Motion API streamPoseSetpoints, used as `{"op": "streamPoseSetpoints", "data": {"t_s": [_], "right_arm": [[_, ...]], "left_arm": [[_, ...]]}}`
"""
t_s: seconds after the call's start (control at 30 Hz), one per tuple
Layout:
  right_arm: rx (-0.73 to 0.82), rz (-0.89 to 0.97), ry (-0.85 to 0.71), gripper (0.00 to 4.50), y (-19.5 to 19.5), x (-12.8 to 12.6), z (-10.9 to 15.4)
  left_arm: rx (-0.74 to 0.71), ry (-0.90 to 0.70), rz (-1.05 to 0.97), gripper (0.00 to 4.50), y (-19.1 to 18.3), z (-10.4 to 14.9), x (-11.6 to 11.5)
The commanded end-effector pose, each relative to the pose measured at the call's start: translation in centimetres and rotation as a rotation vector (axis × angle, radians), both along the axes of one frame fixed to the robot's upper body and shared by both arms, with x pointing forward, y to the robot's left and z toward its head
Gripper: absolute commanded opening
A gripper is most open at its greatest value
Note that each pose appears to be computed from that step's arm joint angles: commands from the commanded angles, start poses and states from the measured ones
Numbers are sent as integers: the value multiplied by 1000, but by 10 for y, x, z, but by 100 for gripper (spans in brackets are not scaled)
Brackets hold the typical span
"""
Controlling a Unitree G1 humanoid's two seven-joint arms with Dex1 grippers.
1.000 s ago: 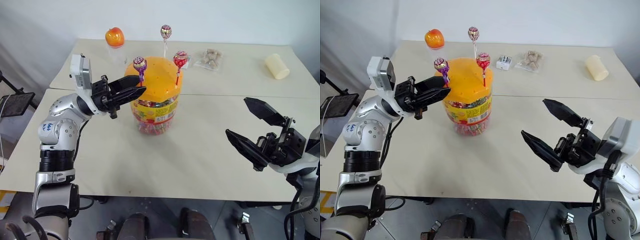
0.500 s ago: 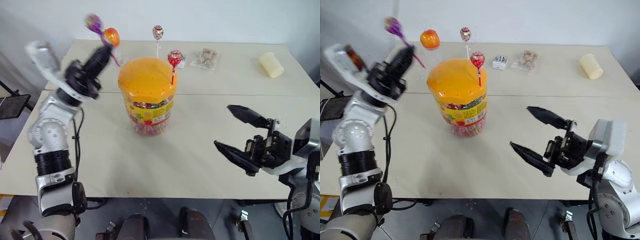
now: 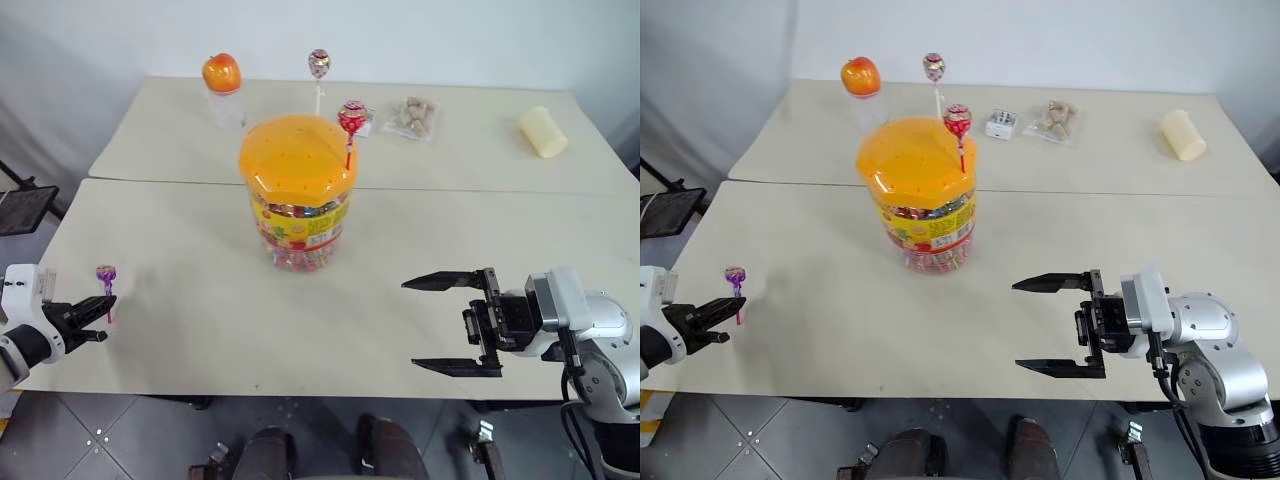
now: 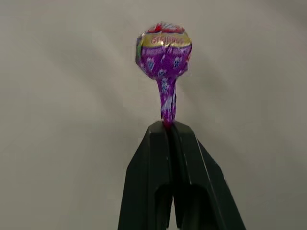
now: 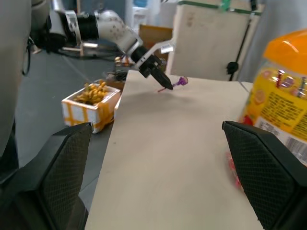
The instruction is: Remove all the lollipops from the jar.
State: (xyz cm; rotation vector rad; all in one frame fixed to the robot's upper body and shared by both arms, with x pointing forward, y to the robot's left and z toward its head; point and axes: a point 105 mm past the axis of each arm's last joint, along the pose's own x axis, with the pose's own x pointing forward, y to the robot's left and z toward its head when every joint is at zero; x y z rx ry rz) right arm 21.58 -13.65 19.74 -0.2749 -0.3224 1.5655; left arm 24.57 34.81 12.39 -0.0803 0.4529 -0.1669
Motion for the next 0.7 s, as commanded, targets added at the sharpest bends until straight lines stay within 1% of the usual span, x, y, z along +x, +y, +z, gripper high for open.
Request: {"op": "streamPoseSetpoints", "data": {"t_s": [0.03, 0.07, 0.17, 0.27, 0.33, 0.37, 0.43, 0.47, 0.5, 0.57, 0.63, 0.7], "right_arm": [[-2, 5, -25, 450, -2, 0, 2], [1, -4, -20, 450, -3, 1, 2], [12, -28, -10, 450, -4, 5, 4], [67, -71, 24, 450, -7, 11, 13], [127, -116, 46, 450, -9, 18, 24], [182, -155, 59, 450, -10, 25, 33], [251, -199, 85, 450, -11, 32, 43], [269, -208, 98, 450, -11, 34, 45], [296, -222, 108, 450, -10, 38, 50], [312, -289, 141, 450, 1, 54, 63], [326, -321, 127, 450, 12, 66, 75], [311, -448, 136, 450, 24, 91, 82]], "left_arm": [[14, 33, 7, 50, -5, -1, -10], [25, 55, -1, 71, -6, -5, -13], [49, 59, -8, 162, -6, -7, -15], [51, -32, -26, 258, -9, 4, -8], [59, -171, -85, 322, -11, 27, -2], [63, -298, -157, 352, -15, 49, 0], [65, -459, -290, 413, -25, 77, -4], [64, -504, -344, 413, -30, 84, -7], [21, -544, -386, 413, -34, 91, -11], [-132, -702, -460, 413, -49, 126, -11], [-247, -805, -549, 413, -71, 152, -13], [-348, -877, -691, 449, -105, 172, -17]]}}
